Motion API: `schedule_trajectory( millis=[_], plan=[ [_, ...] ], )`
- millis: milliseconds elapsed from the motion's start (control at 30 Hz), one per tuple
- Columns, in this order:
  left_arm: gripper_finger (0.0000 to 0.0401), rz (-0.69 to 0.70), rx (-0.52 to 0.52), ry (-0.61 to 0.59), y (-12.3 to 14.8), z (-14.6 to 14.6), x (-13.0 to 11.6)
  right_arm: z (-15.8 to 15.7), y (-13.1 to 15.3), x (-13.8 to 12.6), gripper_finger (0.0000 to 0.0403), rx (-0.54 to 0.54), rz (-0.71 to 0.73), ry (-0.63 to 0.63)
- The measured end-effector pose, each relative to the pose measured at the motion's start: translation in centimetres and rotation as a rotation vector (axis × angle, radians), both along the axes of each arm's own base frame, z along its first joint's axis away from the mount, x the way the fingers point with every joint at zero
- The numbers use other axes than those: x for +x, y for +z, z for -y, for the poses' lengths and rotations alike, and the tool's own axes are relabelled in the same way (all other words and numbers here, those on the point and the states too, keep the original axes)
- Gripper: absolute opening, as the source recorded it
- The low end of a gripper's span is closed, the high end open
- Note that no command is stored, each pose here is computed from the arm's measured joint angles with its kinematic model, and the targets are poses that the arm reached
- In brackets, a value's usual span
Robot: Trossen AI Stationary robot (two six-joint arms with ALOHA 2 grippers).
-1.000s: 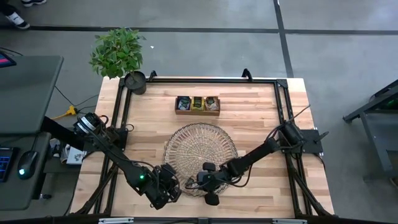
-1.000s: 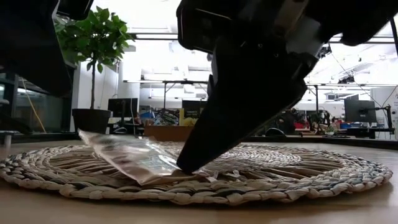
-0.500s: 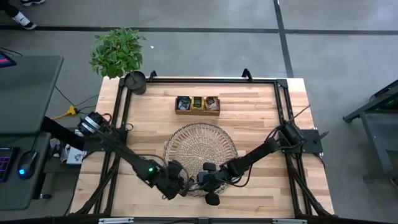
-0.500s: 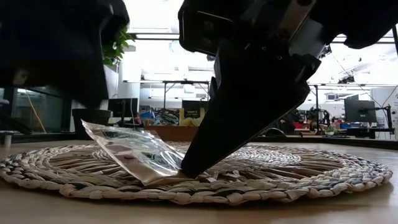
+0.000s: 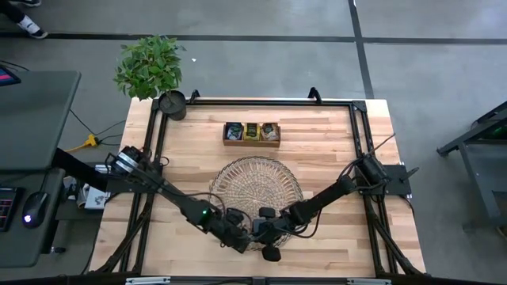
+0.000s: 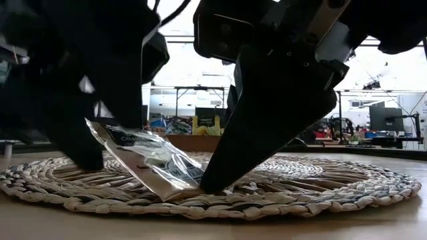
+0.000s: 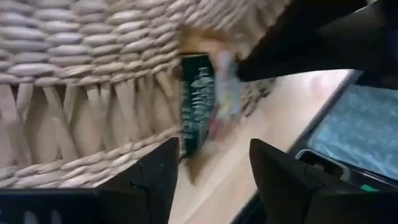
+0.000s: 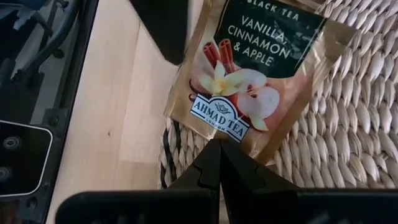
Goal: Pick & Place Tea
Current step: Put the brown tea bag in the right section of the wooden organizer
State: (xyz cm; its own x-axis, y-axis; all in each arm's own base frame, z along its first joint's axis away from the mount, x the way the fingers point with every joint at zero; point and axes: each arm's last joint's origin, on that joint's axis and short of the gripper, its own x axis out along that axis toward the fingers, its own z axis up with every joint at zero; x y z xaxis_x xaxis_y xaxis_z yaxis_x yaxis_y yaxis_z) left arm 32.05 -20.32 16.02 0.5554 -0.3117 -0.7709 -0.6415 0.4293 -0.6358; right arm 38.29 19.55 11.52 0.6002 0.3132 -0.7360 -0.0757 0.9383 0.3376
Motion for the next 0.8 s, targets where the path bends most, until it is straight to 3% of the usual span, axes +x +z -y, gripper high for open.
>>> schedule_trajectory(
  millis=[233, 533, 800],
  plan=[
    [0.0174, -0.007, -0.018, 0.015, -1.08, 0.29, 0.35, -0.01, -0.01, -0.02, 0.0, 0.0, -0.001, 0.0],
    [0.0016, 0.009, 0.026, 0.05, -1.15, 0.11, 0.37, -0.01, -0.03, -0.02, 0.0, -0.002, 0.0, 0.0],
    [0.0003, -0.001, 0.034, 0.05, -1.23, 0.06, 0.28, -0.08, 0.08, -0.1, 0.0, 0.036, -0.021, 0.037]
  ],
)
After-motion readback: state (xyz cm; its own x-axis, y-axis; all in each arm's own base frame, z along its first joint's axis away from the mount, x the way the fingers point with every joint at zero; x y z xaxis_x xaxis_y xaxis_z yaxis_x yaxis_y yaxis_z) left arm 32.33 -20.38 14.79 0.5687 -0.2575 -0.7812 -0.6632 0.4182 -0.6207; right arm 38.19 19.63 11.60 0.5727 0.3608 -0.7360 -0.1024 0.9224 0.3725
